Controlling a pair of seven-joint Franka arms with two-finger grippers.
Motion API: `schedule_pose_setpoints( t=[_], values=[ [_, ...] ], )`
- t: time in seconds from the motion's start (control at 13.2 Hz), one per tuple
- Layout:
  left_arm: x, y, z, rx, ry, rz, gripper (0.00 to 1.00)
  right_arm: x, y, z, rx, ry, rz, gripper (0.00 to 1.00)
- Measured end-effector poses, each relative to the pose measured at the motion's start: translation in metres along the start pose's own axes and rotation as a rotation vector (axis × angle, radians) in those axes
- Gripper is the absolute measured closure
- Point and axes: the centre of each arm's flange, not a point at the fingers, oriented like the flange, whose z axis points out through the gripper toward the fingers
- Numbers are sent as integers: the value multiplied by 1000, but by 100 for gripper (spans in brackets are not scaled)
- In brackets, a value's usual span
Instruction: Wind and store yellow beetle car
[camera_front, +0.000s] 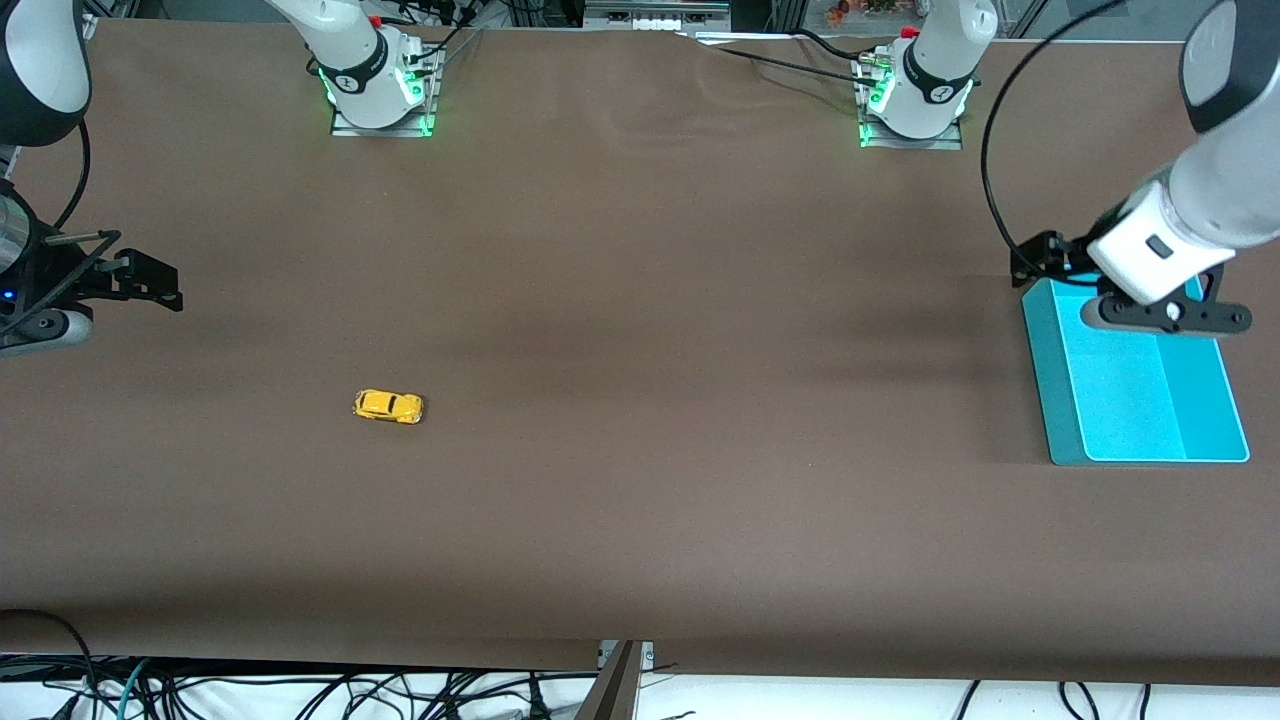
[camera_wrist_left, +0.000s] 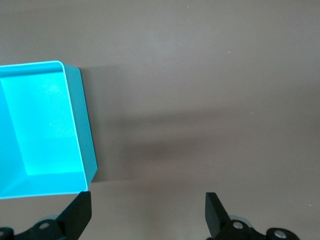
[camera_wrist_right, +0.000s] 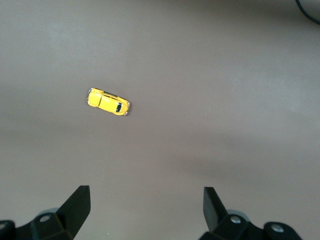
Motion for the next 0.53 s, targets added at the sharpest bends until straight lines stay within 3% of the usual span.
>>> schedule_pose_setpoints(
  t=[0.15, 0.53],
  values=[
    [-11, -7, -1, 1, 12, -27, 0, 0, 0, 0, 0, 0, 0, 0],
    [5, -32, 32, -6, 15, -64, 0, 0, 0, 0, 0, 0, 0, 0]
  ],
)
